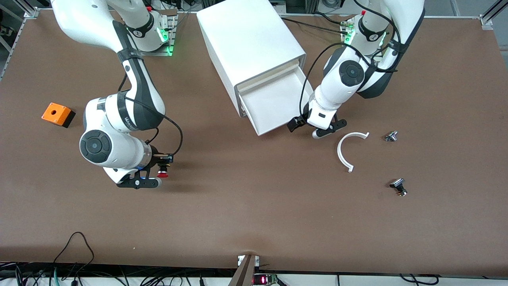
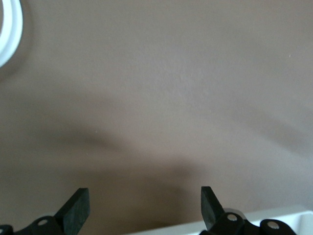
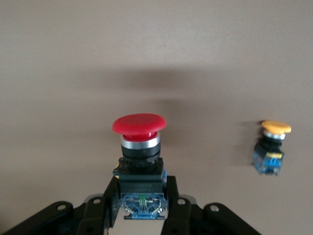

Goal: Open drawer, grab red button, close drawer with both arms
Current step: 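Set the red button beside the yellow button while the left gripper shuts the drawer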

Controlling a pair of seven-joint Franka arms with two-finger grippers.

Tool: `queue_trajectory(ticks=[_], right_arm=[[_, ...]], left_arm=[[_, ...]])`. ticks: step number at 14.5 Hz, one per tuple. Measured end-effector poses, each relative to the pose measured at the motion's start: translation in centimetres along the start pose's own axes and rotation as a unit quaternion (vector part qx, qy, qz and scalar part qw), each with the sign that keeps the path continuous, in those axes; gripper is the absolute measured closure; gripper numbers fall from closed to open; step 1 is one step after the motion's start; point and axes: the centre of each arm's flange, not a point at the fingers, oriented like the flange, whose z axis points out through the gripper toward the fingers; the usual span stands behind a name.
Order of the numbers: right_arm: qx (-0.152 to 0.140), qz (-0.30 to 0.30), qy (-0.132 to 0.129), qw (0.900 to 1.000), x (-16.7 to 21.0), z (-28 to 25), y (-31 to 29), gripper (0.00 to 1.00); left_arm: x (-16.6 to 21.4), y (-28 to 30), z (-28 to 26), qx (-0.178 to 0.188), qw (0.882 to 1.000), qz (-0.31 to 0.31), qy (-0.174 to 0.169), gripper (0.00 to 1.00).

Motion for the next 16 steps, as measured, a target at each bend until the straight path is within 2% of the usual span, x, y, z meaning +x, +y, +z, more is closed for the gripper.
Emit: queue_trajectory(ticks=[4,9,13,16], right_arm=[[-0.006,-0.015,0.023,1.0,-1.5,6.1,3.2,0.59],[-0.013,-0.009,0.038,0.999,-3.1,10.8,6.0,0.59],[-0.016,-0.002,0.033,0.999,-4.1,13.3,7.2,0.59],[-0.003,0.019,0.029,0.999,-4.0,13.7,8.2,0.58]], left_arm=[[-4.3,1.2,1.6,0.013,1.0,0.02,-0.015,0.0],[-8.8,3.0,1.9,0.011,0.999,0.025,-0.029,0.0],[-12.1,3.9,2.4,0.018,0.998,0.039,-0.043,0.0],[-13.4,4.2,2.7,0.02,0.998,0.046,-0.047,0.0]])
